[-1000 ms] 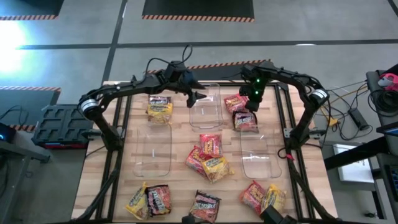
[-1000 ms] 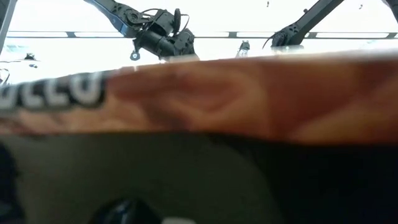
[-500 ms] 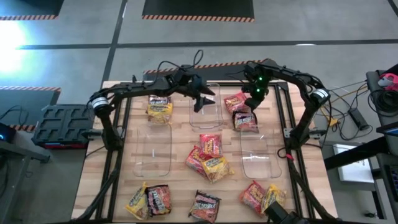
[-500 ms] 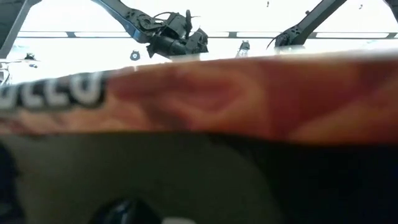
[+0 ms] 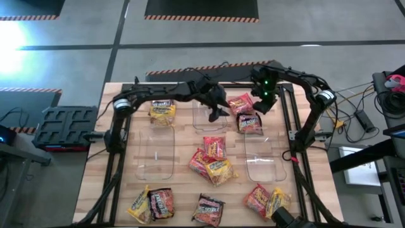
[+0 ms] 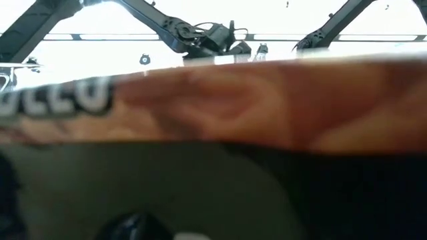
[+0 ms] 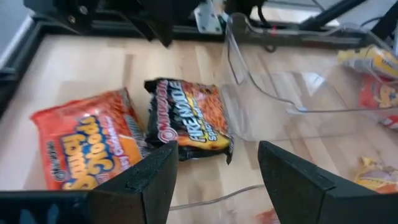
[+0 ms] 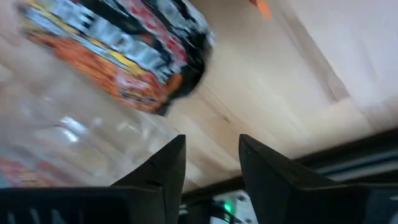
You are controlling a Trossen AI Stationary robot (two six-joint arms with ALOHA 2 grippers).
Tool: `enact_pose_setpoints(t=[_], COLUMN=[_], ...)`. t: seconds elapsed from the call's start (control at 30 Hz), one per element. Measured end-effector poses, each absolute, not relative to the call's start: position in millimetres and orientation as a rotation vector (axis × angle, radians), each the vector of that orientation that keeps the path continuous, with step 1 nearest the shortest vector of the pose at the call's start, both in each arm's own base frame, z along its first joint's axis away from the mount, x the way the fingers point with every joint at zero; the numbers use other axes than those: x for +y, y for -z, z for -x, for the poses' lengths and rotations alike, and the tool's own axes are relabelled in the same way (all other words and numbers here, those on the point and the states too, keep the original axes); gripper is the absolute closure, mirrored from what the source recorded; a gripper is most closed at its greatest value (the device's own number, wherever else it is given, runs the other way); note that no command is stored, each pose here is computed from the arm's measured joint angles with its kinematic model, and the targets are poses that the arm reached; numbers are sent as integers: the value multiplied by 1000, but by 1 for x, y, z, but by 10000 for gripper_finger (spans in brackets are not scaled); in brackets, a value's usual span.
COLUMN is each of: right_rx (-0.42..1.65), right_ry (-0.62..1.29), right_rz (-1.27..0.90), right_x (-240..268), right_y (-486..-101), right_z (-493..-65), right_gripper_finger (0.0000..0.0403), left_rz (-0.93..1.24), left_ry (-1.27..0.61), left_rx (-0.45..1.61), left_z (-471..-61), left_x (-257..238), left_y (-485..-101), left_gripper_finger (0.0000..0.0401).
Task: Sort Maruchan noodles
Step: Put the top right black pack noodle into the bottom right transparent bin
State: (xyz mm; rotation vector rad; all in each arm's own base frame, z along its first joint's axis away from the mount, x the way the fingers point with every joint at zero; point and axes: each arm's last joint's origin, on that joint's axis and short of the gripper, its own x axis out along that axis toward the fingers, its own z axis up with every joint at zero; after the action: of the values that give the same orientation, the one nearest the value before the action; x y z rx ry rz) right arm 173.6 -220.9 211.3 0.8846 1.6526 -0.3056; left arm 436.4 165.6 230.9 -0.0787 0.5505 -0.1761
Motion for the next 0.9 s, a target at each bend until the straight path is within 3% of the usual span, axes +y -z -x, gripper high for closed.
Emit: enact_pose_setpoints(t=[0.53,0.9], right_rx=[1643,1542], right_ry=[303,300], right_rz=[-851,-838], right_x=[-211,-215], right_y=[-165,-159], right_z=[-163,-168], right_gripper_finger=[282,282], left_rz=[-26,-41], left_ry=[185,209], left_rx=[578,591], left_z=[-456,-466], left_x=[127,112], left_y=[-224,-213], left_gripper_finger=[195,195])
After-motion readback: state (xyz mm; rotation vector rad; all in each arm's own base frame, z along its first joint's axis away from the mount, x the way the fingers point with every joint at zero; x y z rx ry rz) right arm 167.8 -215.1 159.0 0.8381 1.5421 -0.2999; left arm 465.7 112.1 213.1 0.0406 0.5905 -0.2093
